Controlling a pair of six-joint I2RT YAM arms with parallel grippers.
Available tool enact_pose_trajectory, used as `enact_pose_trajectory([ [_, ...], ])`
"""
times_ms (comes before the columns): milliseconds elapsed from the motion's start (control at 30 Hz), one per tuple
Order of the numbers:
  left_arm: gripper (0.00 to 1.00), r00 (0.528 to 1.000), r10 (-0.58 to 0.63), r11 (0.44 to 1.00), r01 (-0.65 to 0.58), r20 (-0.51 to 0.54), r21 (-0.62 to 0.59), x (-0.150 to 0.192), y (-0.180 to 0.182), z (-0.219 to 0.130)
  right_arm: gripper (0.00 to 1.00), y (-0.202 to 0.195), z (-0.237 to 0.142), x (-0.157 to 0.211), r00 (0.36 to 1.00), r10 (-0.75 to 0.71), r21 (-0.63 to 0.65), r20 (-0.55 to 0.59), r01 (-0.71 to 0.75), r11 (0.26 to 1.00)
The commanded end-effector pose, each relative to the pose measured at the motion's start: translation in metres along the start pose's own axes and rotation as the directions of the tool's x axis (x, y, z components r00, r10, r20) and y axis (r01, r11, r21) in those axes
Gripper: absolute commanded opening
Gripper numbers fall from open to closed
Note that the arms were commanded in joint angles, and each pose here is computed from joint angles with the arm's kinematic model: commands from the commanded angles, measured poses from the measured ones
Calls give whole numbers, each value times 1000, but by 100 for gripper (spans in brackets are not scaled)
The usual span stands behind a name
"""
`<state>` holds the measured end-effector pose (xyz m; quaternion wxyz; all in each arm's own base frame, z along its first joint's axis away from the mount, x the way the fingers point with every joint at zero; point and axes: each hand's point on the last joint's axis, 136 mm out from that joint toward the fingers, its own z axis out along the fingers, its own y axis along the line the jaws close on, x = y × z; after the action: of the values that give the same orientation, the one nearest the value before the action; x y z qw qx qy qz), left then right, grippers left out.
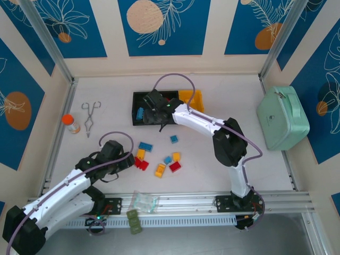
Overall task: Sort the legos into containers by color
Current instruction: Place the lego in the container.
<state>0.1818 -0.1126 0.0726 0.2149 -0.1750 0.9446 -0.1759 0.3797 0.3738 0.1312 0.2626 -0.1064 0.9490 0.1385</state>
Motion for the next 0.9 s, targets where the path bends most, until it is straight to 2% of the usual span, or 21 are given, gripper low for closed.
enact_pose_trajectory([
  [0,67,1000,-29,999,29,2,-17,0,7,0,60,12,5,-1,999,-25,-21,-39,24,999],
  [567,67,999,-42,999,42,-9,-19,3,9,1,64,20,60,-19,994,-34,25,-107,37,999],
  [667,67,999,-46,999,46,-9,-21,3,9,1,66,19,63,-23,994,-34,33,-102,37,999],
  [867,67,999,-46,999,45,-7,-20,3,9,0,78,17,62,-27,995,-30,46,-91,34,998],
])
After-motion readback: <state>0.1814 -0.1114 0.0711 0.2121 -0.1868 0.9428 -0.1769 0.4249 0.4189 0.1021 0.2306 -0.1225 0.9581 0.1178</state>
